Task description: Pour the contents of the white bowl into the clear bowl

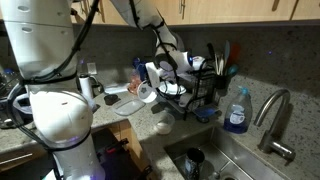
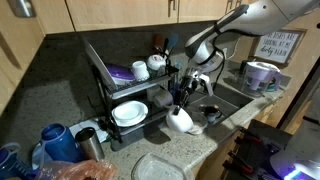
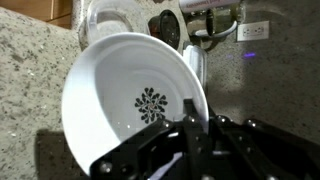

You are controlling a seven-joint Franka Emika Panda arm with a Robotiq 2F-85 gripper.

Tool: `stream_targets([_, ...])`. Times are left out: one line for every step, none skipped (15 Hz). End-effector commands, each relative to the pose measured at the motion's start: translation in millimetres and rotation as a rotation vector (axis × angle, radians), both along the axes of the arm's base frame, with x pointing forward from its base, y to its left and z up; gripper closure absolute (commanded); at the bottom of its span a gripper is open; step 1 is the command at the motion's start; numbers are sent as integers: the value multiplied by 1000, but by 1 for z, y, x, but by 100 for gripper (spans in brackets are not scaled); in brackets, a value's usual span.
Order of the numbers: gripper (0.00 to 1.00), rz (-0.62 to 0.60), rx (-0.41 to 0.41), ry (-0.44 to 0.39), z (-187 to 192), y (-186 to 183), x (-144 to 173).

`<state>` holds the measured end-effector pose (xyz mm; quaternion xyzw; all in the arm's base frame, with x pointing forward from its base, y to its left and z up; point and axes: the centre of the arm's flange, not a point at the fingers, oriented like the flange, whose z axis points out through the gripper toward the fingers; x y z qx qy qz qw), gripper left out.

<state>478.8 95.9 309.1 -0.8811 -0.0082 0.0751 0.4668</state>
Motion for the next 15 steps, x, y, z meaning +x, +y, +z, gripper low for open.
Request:
stream_targets([98, 42, -129, -13, 18, 36, -1])
stream_targets([98, 56, -166, -16, 17, 46, -2])
stream_targets([98, 71, -198, -18, 16, 55, -3])
stream_targets([98, 87, -231, -19, 17, 63, -5])
stream_targets([98, 99, -261, -23, 14, 70, -7])
stream_targets([98, 111, -295, -27, 15, 76, -9])
stream_targets([98, 117, -324, -34, 14, 80, -10])
stream_targets([98, 121, -360, -44, 12, 85, -11])
stream_targets([98, 128, -389, -50, 11, 89, -11])
stream_targets([98, 132, -426, -62, 10, 94, -11])
stream_targets([98, 137, -460, -73, 9, 97, -11])
stream_targets([98, 139, -500, -86, 9, 100, -11])
stream_targets([98, 142, -534, -95, 7, 103, -11])
stream_targets([98, 145, -571, -107, 7, 106, -11])
stream_targets([98, 145, -610, -120, 5, 109, -11])
